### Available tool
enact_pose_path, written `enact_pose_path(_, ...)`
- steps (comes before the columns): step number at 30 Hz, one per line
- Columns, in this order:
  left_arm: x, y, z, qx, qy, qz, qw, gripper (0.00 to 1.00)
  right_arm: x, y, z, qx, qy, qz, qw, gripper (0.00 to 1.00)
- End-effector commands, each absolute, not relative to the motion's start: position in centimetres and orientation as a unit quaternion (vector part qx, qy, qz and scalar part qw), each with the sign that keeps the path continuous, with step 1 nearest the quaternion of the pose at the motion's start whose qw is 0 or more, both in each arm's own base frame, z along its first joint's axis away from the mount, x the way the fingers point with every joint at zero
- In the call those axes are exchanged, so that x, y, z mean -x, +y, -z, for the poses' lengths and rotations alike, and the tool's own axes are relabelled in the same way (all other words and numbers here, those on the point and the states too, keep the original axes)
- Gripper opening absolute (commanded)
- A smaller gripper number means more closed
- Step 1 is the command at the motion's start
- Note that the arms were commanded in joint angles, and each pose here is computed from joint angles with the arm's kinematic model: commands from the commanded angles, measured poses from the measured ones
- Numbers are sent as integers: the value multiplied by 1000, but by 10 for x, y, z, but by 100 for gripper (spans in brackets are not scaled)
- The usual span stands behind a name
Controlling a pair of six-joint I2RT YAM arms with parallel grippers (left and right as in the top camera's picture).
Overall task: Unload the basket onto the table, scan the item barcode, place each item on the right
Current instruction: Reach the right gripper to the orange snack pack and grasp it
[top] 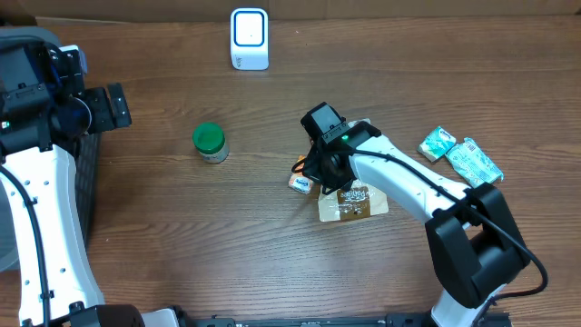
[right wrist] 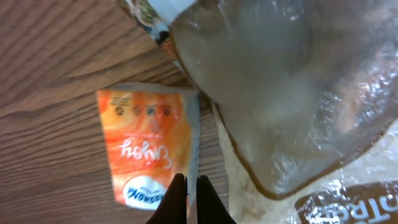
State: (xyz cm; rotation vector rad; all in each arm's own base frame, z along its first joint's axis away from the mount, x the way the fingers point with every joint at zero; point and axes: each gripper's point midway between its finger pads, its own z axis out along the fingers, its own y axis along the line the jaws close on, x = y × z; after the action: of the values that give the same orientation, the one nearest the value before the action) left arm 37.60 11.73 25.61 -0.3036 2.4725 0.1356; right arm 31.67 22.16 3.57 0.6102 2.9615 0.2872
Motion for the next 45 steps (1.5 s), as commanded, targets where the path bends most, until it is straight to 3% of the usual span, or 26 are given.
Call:
enact_pose_path(1,-378,117,-257,108,940,-50,320,100,-315,217,-22,-211,973,-75,48,4)
enact_pose_path(7,-378,117,-257,108,940,-50,320,100,-321,223,-13,-210,973,-83,50,4)
enact_pose_path(13,-378,117,-258,108,940,-50,320,99,-350,240,-21,-181,970,-124,109,4)
enact_pose_path(18,-378,117,-258,108,940,-50,320,100,-363,284,-39,-34,966,-217,140,4)
enact_pose_path(21,-378,117,-258,108,940,-50,320,100,-362,289,-41,-6,963,-227,143,4)
enact_pose_path(28,-378,117,-258,108,940,-50,320,99,-370,263,-59,-13,966,-227,119,16)
enact_pose_path(35,-378,117,-258,108,940,-50,320,100,-372,234,-105,19,960,-259,102,39)
enact_pose_path(45,-378,117,-258,108,940,-50,320,100,-345,229,-71,13,970,-238,56,41)
